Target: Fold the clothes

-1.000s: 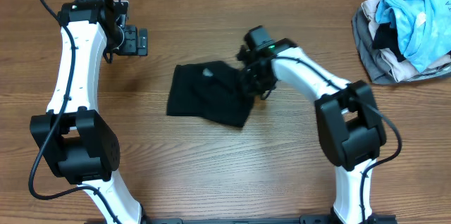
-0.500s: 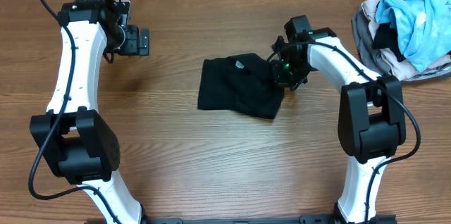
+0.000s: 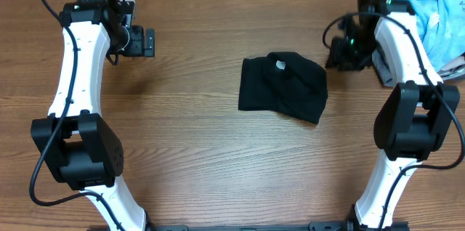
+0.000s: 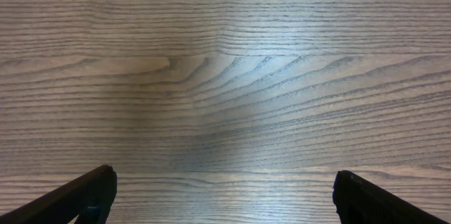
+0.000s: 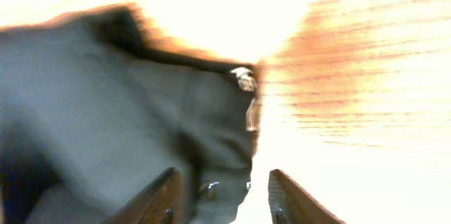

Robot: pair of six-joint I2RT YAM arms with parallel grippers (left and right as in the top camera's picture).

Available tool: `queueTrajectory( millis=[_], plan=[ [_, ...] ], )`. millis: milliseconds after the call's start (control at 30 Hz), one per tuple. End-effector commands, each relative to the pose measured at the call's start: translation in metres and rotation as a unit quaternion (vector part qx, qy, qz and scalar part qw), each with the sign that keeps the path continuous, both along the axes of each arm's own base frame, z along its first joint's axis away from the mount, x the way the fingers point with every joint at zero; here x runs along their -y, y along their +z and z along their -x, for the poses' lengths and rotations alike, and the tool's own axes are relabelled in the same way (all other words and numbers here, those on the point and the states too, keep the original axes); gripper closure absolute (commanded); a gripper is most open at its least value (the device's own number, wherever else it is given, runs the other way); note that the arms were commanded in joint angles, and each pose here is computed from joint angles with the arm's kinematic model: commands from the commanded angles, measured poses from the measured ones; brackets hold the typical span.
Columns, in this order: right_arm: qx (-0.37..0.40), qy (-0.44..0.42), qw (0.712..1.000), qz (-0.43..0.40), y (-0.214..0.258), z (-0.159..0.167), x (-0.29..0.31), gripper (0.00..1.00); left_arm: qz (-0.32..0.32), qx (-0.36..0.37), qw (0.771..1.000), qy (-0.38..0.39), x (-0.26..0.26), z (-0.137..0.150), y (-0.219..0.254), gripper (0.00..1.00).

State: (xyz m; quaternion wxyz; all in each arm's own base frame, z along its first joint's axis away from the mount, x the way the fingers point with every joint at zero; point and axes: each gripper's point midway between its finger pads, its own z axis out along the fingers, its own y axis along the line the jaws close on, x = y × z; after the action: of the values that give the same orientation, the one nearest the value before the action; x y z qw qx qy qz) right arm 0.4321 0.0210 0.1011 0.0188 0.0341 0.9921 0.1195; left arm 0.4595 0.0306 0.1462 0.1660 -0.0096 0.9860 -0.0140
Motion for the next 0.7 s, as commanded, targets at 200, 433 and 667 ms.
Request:
queueTrajectory(
  millis=[200,433,667],
  plan=[
    [0.083,0.084,0.993,0.015,0.065,-0.004,-0.114,0.25,0.01,0.013,1.0,0.011,-0.005,-0.003,0.008,0.0],
    [0.082,0.097,0.988,0.086,0.011,0.001,-0.173,0.17,0.028,0.012,0.998,0.061,-0.037,0.002,0.008,0.0],
    [0.085,0.051,0.979,0.177,-0.044,-0.014,-0.167,0.05,0.04,0.011,0.996,0.079,-0.053,0.006,0.007,0.0]
  ],
)
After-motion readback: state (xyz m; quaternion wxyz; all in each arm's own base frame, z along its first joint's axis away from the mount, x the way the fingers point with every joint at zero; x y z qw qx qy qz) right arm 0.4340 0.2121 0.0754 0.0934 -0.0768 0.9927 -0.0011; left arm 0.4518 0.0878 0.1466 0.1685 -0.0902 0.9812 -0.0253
